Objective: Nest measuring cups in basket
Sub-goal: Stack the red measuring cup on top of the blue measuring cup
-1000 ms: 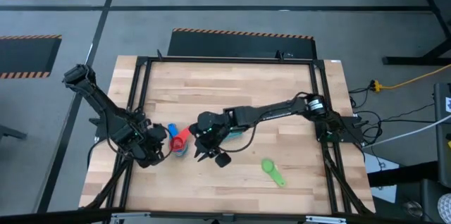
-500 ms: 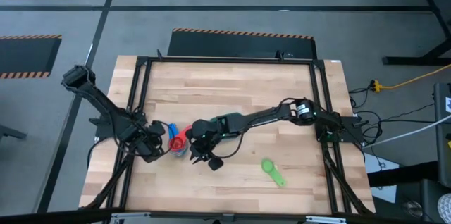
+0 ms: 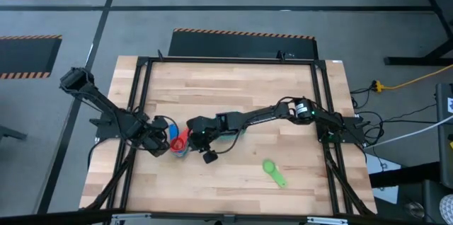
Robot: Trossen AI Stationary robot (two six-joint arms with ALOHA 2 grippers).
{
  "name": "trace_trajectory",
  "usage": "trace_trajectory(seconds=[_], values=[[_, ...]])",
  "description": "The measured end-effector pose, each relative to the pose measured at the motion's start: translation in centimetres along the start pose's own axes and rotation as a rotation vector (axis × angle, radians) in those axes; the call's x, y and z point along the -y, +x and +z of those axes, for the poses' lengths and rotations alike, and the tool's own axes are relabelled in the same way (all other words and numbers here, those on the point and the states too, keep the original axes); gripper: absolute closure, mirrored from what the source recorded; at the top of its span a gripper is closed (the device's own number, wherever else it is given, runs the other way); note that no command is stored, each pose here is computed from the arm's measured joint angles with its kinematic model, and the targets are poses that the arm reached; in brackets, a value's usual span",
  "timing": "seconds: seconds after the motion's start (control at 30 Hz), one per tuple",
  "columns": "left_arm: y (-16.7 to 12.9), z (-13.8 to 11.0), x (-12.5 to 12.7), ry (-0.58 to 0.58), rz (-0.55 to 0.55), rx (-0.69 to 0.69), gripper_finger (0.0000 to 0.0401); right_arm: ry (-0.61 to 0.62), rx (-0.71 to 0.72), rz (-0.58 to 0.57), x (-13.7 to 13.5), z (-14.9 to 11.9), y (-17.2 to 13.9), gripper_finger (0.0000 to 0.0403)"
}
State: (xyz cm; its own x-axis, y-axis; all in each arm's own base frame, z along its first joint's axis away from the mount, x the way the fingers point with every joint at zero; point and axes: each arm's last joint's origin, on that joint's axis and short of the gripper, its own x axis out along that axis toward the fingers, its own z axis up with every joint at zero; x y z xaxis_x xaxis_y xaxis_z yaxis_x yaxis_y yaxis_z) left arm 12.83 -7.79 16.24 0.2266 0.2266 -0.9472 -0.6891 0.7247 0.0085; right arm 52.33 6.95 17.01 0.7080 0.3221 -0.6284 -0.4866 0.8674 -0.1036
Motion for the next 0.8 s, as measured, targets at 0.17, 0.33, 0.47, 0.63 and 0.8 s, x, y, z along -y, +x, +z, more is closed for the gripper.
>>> trace_trajectory(seconds=[0.17,0.33,0.47,0.63,0.8], values=[[0.2,0.8,0.3,-0.002,-0.028,0.041,0.0335,0.027,-0.036,-0.037,1.5,-0.8,-0.4,0.0314],[0.4,1.7,0.4,0.0,-0.049,0.062,0.0335,0.045,-0.044,-0.055,2.7,-1.3,-0.8,0.0314],[0.6,2.4,0.5,0.009,-0.064,0.075,0.0335,0.054,-0.046,-0.066,3.4,-1.6,-1.0,0.0314],[0.8,3.4,0.7,0.04,-0.099,0.107,0.0335,0.06,-0.047,-0.084,4.0,-1.8,-1.1,0.0314],[0.8,4.5,1.2,0.105,-0.157,0.164,0.0335,0.05,-0.046,-0.134,4.2,-1.7,-1.2,0.0314]])
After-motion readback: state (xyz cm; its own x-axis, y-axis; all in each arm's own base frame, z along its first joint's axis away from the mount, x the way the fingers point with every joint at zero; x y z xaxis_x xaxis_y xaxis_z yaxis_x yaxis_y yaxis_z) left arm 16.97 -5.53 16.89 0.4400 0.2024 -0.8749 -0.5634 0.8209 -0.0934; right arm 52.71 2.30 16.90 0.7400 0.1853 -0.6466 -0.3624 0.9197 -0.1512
